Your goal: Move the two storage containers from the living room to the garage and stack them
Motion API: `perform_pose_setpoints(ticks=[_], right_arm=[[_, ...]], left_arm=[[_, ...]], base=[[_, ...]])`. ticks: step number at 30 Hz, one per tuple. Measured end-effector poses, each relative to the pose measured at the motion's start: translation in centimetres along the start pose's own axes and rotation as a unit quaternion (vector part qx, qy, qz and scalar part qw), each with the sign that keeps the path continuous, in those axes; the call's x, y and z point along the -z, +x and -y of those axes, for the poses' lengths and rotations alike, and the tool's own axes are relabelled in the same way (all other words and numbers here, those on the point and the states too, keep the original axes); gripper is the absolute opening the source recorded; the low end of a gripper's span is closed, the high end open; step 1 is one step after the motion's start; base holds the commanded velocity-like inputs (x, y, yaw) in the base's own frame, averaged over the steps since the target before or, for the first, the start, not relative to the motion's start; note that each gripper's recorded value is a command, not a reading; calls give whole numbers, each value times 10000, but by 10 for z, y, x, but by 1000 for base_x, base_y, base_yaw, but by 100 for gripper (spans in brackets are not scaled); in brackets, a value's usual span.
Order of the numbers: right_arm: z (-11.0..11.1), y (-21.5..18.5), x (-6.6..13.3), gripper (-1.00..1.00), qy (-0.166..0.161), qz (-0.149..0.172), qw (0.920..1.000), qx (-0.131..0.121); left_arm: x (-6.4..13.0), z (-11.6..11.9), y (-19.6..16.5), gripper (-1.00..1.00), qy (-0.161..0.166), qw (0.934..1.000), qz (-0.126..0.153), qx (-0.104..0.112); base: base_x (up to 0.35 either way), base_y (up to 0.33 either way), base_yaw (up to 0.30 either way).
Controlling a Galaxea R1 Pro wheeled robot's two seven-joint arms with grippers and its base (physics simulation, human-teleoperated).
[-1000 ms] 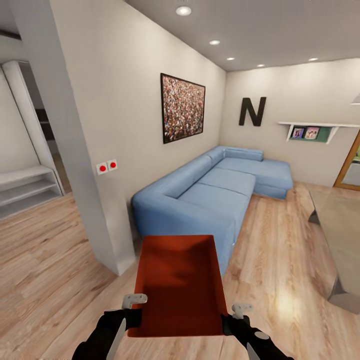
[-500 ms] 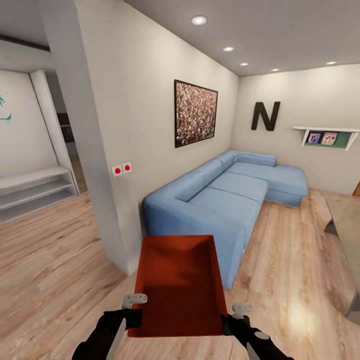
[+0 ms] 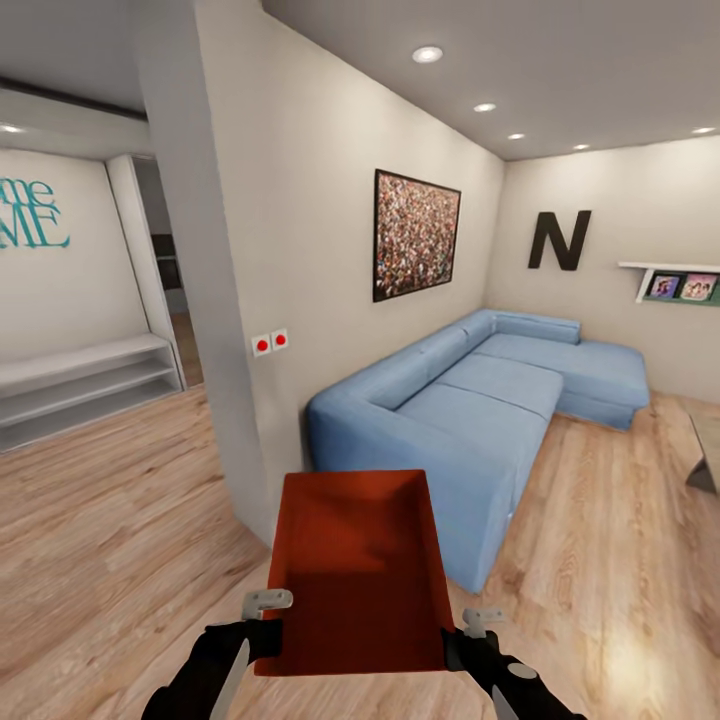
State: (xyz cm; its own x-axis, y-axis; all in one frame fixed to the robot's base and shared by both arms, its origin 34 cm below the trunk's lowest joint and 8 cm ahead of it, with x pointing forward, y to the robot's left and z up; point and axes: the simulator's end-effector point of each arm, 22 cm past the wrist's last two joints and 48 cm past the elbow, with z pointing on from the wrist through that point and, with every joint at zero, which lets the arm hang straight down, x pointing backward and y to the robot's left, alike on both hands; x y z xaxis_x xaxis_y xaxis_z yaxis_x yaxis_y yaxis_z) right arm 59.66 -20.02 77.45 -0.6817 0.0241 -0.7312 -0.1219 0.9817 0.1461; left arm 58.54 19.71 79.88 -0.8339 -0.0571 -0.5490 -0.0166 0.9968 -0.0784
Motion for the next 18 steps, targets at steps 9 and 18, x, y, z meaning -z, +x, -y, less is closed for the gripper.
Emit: perform_pose_setpoints(ticks=[9, 18], right_arm=[[-1, -6, 2, -100, -1, 61, 10000, 12], [-1, -12, 4, -100, -3, 121, 9999, 22]], left_arm=[[4, 1, -5, -100, 1, 10000, 62, -6], [7, 1, -10, -100, 4, 9999, 122, -12]], base=[[0, 0, 167], [0, 0, 180]])
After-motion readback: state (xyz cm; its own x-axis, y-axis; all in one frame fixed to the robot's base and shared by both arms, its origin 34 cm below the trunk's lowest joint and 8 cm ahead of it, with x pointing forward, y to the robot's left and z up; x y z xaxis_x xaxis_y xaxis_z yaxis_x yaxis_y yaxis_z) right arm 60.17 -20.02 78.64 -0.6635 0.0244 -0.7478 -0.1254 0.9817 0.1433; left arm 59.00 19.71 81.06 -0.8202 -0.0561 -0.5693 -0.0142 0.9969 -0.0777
